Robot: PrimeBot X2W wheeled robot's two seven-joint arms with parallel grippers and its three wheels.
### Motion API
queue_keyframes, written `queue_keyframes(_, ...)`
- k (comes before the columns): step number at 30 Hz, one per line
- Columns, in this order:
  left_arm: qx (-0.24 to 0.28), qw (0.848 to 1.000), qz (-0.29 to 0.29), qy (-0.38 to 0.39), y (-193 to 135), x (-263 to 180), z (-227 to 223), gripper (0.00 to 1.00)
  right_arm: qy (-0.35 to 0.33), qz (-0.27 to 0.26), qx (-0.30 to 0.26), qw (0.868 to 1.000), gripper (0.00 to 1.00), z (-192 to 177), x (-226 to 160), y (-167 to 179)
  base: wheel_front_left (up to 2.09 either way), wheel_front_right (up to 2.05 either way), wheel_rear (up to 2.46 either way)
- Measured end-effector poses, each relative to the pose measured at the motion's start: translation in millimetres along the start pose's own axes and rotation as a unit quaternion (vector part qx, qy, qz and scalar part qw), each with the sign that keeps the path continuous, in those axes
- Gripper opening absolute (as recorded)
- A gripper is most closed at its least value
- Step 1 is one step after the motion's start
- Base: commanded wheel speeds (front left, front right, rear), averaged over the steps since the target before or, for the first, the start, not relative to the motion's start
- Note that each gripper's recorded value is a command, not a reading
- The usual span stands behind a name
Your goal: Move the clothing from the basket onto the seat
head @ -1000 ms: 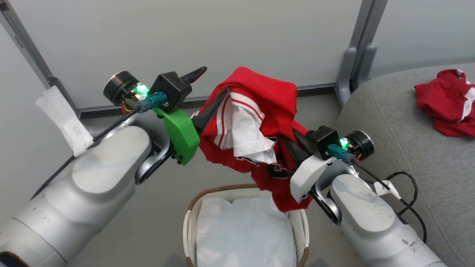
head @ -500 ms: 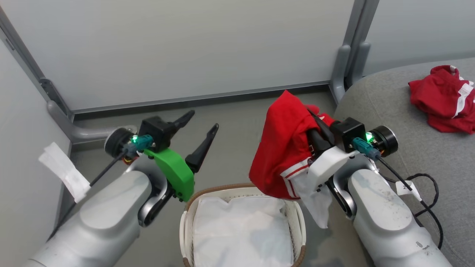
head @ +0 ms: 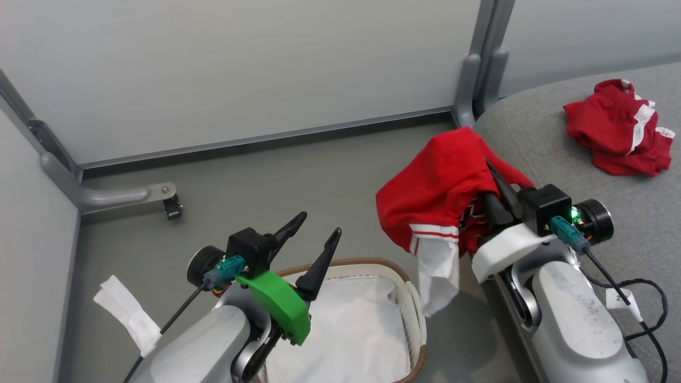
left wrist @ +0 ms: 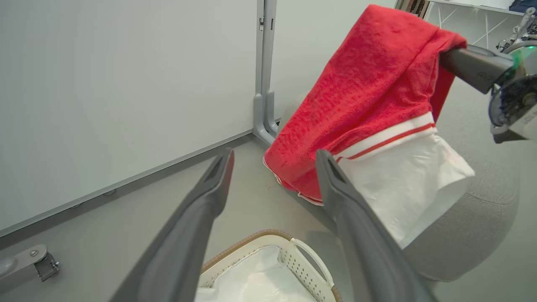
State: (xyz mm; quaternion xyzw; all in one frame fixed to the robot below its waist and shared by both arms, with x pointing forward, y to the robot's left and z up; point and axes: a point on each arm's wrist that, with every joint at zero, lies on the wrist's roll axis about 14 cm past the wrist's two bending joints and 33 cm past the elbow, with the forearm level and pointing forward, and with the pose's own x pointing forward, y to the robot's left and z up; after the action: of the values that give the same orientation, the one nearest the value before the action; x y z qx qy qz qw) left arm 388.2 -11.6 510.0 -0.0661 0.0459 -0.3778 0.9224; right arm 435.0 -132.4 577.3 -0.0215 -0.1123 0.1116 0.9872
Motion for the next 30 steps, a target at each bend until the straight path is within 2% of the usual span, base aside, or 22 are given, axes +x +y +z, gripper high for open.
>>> queue_keyframes(17,-0.009,0.994,-0.111,-0.012,-74,27,-13,1.0,0.025,-0.129,-0.011,0.991,0.0,-16,-72,-75,0.0,0.0,0.0)
queue_keyframes(30,-0.02,0.986,-0.165,0.006,-102,45,-31,1.0,0.043,-0.166,-0.016,0.985,0.0,-25,-89,-98,0.0,0.0,0.0)
